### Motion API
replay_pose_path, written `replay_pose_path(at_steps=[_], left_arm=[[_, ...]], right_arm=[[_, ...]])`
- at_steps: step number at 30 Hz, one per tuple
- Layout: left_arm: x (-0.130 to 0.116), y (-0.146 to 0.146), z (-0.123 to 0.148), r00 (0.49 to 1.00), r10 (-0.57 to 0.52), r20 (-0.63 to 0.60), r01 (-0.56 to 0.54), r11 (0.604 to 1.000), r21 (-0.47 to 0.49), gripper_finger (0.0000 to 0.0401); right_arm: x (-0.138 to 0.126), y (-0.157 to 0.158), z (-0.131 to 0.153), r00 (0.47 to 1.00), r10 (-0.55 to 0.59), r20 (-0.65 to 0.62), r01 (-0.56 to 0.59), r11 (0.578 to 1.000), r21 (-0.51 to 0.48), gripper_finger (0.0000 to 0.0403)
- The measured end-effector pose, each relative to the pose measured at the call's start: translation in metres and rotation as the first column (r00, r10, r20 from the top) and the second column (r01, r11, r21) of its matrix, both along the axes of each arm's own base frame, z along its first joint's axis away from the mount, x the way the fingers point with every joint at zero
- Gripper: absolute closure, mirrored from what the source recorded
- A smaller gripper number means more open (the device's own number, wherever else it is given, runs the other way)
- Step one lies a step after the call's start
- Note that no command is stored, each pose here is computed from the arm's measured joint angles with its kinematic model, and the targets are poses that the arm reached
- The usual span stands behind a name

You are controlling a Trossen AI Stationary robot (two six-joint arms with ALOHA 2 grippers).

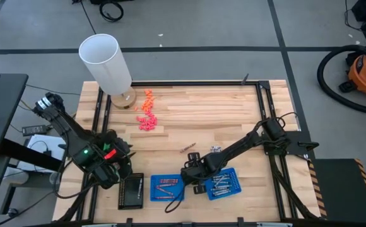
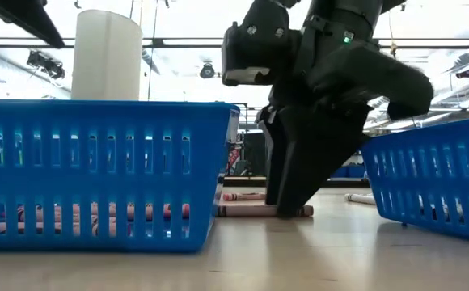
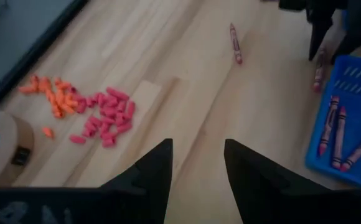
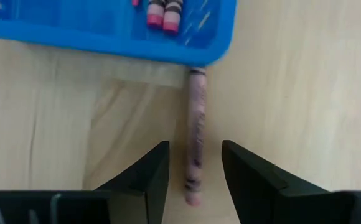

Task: Sort crayons
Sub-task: Put the pink crayon into the left blue basket

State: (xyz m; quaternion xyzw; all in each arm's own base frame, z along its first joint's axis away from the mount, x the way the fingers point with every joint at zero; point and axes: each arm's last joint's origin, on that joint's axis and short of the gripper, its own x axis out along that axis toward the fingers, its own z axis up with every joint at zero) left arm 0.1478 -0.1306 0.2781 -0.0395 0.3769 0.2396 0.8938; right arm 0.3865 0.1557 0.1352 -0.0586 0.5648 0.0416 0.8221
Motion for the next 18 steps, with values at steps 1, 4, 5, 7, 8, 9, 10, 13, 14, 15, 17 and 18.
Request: replay_pose_path(at_steps=[1, 4, 5, 7, 8, 9, 10, 13, 14, 15, 17, 18], left_arm=[[0.0, 0.0, 0.001, 1.0, -0.004, 0.003, 0.004, 1.0, 0.01, 0.0246], [0.001, 0.0, 0.002, 1.0, -0.013, 0.009, 0.013, 1.0, 0.025, 0.0246], [0.0, 0.0, 0.002, 1.0, -0.015, 0.006, 0.015, 0.999, 0.029, 0.0246], [0.001, 0.0, 0.002, 1.0, -0.014, 0.009, 0.014, 0.999, 0.029, 0.0246], [0.001, 0.0, 0.002, 1.0, -0.014, 0.009, 0.014, 0.999, 0.029, 0.0246], [0.001, 0.0, 0.002, 1.0, -0.014, 0.01, 0.014, 0.999, 0.028, 0.0246], [0.001, 0.0, 0.002, 1.0, -0.014, 0.01, 0.014, 1.0, 0.028, 0.0246], [0.001, 0.0, 0.002, 1.0, -0.015, 0.014, 0.015, 1.0, 0.024, 0.0246], [0.001, 0.0, 0.002, 1.0, -0.015, 0.014, 0.015, 1.0, 0.024, 0.0246], [0.001, 0.0, 0.002, 1.0, -0.015, 0.014, 0.015, 1.0, 0.023, 0.0246], [0.001, 0.0, 0.002, 1.0, -0.015, 0.014, 0.015, 1.0, 0.024, 0.0246], [0.001, 0.0, 0.002, 1.0, -0.016, 0.014, 0.015, 1.0, 0.024, 0.0246]], right_arm=[[0.0, 0.0, -0.001, 1.0, -0.001, -0.003, 0.001, 1.0, -0.007, 0.0245], [0.0, -0.001, -0.003, 1.0, -0.004, -0.011, 0.004, 1.0, -0.015, 0.0245], [0.0, -0.002, -0.003, 1.0, -0.006, -0.015, 0.006, 1.0, -0.018, 0.0245], [0.0, -0.003, -0.003, 1.0, -0.01, -0.02, 0.009, 1.0, -0.022, 0.0245], [0.0, -0.004, -0.003, 1.0, -0.011, -0.022, 0.01, 1.0, -0.023, 0.0247], [0.001, -0.005, -0.003, 1.0, -0.009, -0.023, 0.009, 1.0, -0.022, 0.0249], [0.001, -0.006, -0.003, 1.0, -0.01, -0.025, 0.009, 1.0, -0.02, 0.0253], [0.002, -0.009, -0.004, 0.999, -0.014, -0.031, 0.013, 1.0, -0.01, 0.0273], [0.002, -0.011, -0.004, 0.999, -0.014, -0.034, 0.014, 1.0, -0.003, 0.0282], [0.003, -0.012, -0.004, 0.999, -0.015, -0.038, 0.015, 1.0, 0.0, 0.0291], [0.003, -0.014, -0.004, 0.999, -0.018, -0.043, 0.018, 1.0, 0.0, 0.0312], [0.003, -0.015, -0.004, 0.999, -0.016, -0.044, 0.016, 1.0, -0.002, 0.0323]])
